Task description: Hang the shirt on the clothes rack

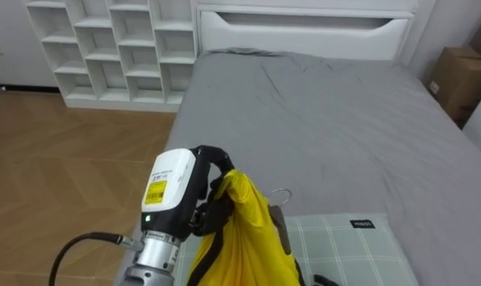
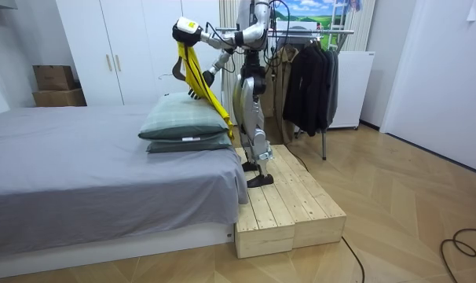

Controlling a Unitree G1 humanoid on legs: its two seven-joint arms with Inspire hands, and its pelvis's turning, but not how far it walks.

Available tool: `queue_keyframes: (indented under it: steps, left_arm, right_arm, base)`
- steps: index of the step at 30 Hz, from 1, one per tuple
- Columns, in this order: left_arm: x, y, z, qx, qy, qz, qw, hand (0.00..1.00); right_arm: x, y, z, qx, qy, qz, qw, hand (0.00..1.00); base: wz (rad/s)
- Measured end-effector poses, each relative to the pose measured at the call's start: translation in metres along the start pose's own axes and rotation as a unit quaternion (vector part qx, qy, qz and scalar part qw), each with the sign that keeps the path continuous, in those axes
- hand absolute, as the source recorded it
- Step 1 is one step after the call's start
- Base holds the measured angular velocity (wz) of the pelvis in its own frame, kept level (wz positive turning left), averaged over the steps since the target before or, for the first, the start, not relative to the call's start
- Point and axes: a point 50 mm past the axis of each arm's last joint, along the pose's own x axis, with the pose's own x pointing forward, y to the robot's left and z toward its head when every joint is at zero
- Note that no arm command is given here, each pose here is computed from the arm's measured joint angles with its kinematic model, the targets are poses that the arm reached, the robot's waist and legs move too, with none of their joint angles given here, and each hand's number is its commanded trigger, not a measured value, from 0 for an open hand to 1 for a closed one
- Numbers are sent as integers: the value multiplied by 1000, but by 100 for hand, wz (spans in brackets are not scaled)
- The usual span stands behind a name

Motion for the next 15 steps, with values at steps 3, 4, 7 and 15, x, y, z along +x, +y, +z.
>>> queue_keyframes:
  steps: [3, 4, 7, 15]
  left_arm:
    - [0, 0, 0, 0, 0, 0, 1000, 100]
    - [0, 0, 0, 0, 0, 0, 1000, 100]
    - [0, 0, 0, -1, 0, 0, 1000, 100]
    - [-4, -11, 10, -9, -22, -25, 999, 100]
  right_arm:
    - [0, 0, -1, 0, 0, 0, 1000, 0]
    - [0, 0, -1, 0, -1, -1, 1000, 0]
    - [0, 0, -1, 0, 0, -1, 1000, 0]
    - [1, 4, 1, -15, -3, 3, 1000, 0]
  base:
    - [0]
    - [0]
    - [0]
    - [0]
